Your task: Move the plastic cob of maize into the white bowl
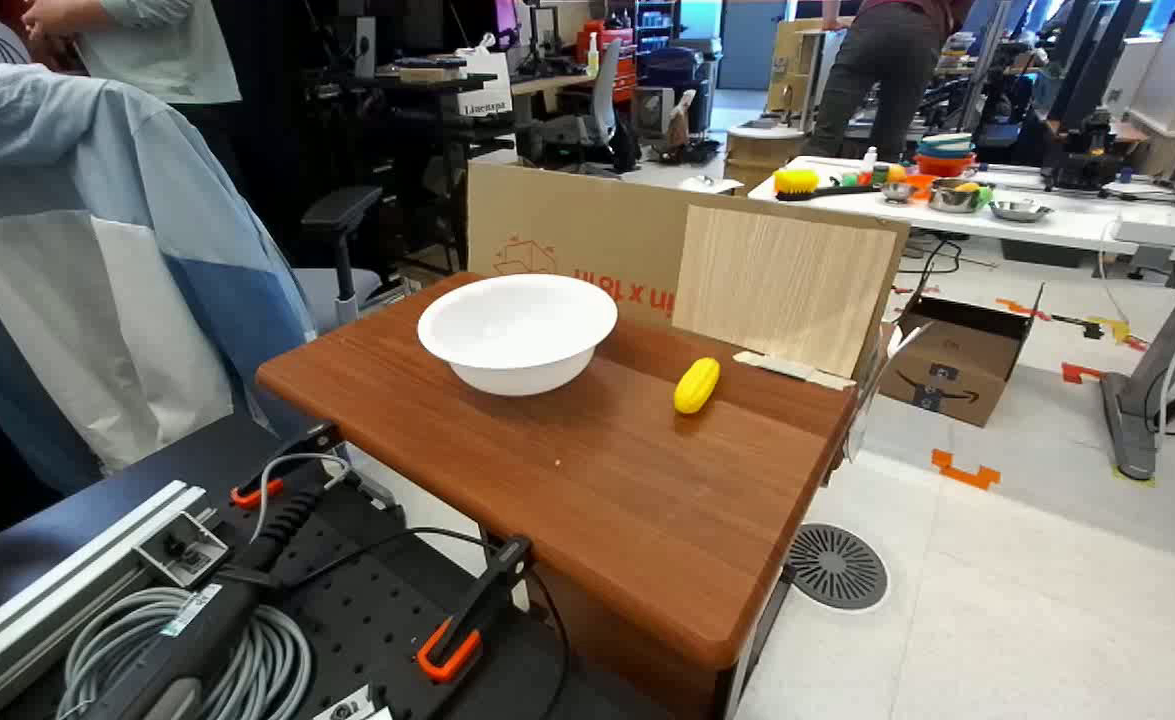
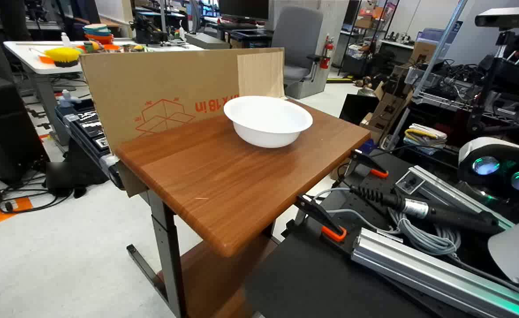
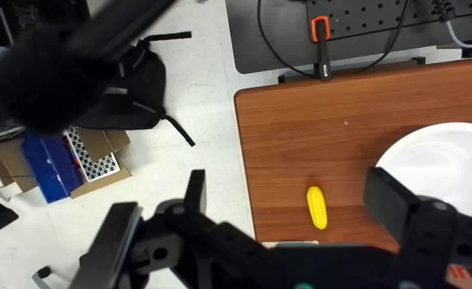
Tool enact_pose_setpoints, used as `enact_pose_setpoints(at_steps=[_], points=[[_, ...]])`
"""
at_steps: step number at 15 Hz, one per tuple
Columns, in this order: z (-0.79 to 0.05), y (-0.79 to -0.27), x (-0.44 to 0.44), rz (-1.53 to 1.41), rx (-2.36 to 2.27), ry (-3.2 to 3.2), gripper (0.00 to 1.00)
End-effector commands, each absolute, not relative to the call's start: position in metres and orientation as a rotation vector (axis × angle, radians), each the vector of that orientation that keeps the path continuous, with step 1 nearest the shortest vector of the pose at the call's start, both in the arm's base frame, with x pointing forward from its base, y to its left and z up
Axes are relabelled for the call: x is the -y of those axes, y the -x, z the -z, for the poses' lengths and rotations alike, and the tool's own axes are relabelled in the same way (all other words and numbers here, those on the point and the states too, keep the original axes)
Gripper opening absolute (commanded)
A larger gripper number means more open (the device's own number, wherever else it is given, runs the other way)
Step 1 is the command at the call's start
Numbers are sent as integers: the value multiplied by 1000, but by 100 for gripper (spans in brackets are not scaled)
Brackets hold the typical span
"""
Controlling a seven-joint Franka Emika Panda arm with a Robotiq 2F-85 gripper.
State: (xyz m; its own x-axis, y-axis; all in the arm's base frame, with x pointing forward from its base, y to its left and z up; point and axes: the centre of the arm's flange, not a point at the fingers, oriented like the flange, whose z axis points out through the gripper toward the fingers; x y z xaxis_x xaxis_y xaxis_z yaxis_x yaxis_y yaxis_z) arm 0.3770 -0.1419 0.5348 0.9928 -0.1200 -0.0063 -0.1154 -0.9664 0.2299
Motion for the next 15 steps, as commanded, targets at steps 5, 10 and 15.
enact_pose_setpoints(at_steps=[5,10,15], points=[[-535,-377,142,28,174,-2905,100],[-535,-377,142,28,174,-2905,100],[-525,-424,137,-132,81,-2934,100]])
